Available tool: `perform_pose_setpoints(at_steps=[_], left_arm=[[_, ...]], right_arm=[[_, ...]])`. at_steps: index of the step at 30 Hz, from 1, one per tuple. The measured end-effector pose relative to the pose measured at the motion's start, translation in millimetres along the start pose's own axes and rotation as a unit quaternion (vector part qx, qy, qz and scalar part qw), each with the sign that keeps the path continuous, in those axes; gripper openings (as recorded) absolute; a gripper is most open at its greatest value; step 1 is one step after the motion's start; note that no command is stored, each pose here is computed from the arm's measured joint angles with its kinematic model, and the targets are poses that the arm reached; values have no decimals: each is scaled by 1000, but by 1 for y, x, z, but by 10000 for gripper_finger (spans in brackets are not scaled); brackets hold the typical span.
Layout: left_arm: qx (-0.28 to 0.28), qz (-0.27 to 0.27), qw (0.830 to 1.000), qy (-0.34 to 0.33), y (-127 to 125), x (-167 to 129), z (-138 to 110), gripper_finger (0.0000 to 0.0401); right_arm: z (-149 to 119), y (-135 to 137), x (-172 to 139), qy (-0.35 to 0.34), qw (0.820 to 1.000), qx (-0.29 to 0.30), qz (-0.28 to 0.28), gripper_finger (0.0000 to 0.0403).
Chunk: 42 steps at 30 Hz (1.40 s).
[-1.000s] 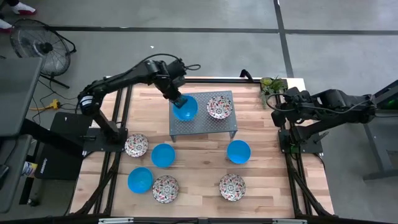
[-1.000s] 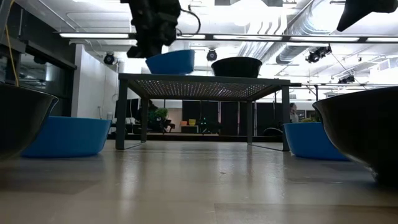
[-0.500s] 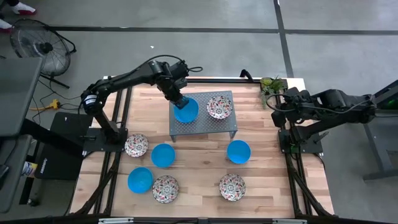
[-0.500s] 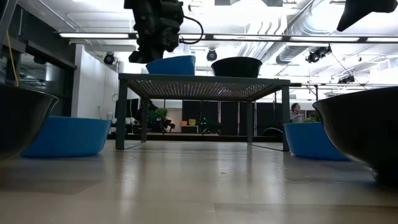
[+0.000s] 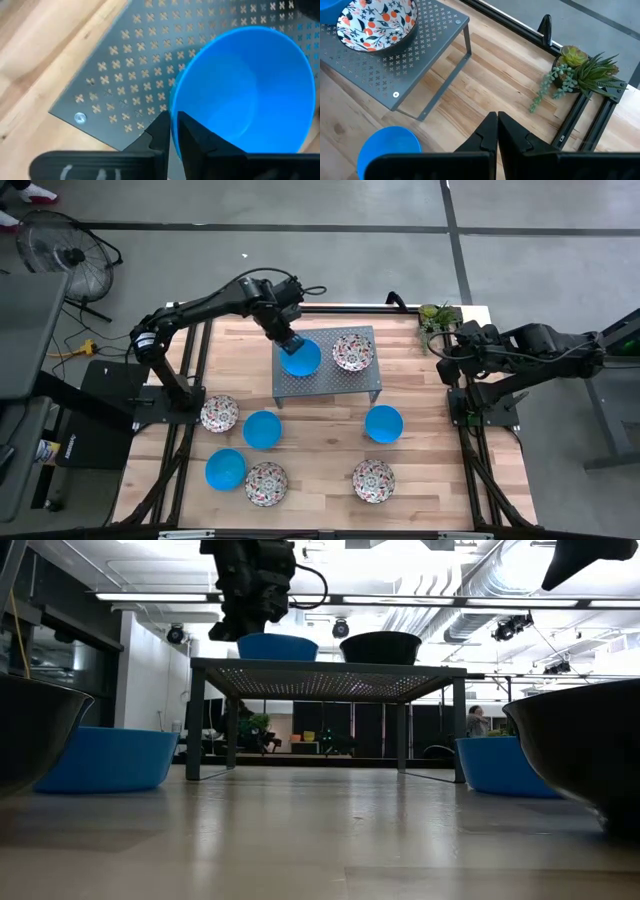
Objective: Pick & Place Mini bowls
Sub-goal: Put the blue bowl on the shelf, then stack the white bowl on top of the white bowl on the shelf
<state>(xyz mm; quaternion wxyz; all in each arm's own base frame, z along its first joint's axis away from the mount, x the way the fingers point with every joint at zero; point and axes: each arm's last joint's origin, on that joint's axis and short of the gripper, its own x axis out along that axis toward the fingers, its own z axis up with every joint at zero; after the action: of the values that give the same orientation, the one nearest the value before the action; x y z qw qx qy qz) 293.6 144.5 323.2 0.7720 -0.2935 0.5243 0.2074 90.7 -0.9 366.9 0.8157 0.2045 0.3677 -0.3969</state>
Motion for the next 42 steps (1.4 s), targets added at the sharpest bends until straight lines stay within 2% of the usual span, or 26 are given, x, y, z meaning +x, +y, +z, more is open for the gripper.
perform_pose_setpoints(at_steps=[7, 15, 27, 31, 35, 39, 42], left_arm=[[22, 0, 1000, -17, -1, 0, 3, 33], [57, 2, 998, -18, -1, -1, 3, 33], [147, 12, 982, -118, -13, -53, 21, 38], [180, 11, 973, -146, -18, -69, 24, 70], [222, 1, 963, -156, -32, -75, 21, 125], [247, -20, 960, -128, -48, -72, 11, 175], [264, -10, 959, -106, -60, -69, 1, 193]], right_arm=[[-1, 0, 0, 9, 1000, -11, 6, 9], [-1, 0, 0, 11, 1000, -11, 7, 52], [-1, 0, 0, 14, 1000, -12, 9, 108], [-1, 1, 0, 17, 1000, -13, 12, 116], [-1, 1, 0, 19, 1000, -16, 13, 121], [-2, 1, 0, 28, 999, -31, 19, 124], [-2, 1, 0, 37, 998, -35, 26, 124]])
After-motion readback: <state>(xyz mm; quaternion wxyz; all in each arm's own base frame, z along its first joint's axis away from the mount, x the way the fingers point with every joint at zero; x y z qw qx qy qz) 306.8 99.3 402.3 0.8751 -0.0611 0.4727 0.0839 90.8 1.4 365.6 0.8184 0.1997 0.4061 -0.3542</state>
